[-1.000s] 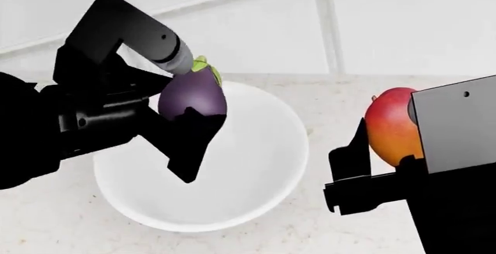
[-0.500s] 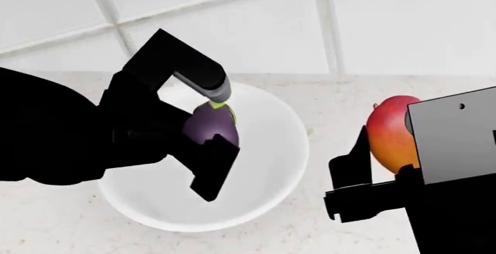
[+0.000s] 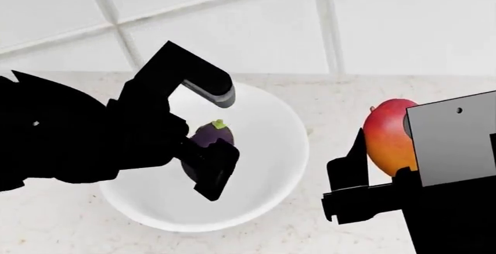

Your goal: Pick the eggplants and mangos from the sink and place them in one bowl. Place the bell pepper in the other bowl. Then turn off the sink faucet.

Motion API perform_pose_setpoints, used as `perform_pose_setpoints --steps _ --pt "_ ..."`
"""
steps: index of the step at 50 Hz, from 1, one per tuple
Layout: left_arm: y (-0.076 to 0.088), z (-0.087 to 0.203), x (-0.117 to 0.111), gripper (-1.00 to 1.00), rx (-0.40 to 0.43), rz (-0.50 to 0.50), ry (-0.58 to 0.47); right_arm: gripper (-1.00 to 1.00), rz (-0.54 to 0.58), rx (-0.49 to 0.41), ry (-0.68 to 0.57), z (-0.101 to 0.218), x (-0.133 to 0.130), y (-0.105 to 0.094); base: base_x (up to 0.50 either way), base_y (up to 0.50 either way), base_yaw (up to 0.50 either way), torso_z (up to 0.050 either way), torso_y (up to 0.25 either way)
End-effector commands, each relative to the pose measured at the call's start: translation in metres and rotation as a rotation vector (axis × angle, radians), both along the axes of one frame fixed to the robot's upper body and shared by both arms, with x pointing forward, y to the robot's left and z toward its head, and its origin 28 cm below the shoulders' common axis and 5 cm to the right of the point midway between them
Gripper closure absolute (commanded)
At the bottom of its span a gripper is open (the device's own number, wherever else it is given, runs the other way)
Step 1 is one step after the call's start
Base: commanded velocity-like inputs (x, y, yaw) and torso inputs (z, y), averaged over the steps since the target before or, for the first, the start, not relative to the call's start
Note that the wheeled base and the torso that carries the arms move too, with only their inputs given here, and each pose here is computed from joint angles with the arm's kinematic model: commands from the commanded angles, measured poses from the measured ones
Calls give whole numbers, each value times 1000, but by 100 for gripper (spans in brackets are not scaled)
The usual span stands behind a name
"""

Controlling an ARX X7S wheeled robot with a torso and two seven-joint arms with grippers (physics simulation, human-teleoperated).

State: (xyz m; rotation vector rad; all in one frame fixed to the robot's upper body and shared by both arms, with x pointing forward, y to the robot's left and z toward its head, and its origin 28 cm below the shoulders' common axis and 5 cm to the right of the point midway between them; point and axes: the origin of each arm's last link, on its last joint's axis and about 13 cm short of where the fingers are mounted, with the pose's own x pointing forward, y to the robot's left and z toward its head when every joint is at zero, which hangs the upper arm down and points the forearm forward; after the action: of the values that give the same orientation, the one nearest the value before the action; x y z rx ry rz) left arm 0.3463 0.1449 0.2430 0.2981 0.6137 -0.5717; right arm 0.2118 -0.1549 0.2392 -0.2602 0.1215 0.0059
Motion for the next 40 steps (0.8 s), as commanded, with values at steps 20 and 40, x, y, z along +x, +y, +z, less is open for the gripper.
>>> perform_pose_setpoints --steps 20,40 --pt "24 86 -10 -100 -257 48 -127 100 92 -8 -70 55 29 7 0 0 0 0 1" --pt "98 43 -79 -100 -188 288 -382 100 370 -8 70 84 104 42 0 0 0 0 0"
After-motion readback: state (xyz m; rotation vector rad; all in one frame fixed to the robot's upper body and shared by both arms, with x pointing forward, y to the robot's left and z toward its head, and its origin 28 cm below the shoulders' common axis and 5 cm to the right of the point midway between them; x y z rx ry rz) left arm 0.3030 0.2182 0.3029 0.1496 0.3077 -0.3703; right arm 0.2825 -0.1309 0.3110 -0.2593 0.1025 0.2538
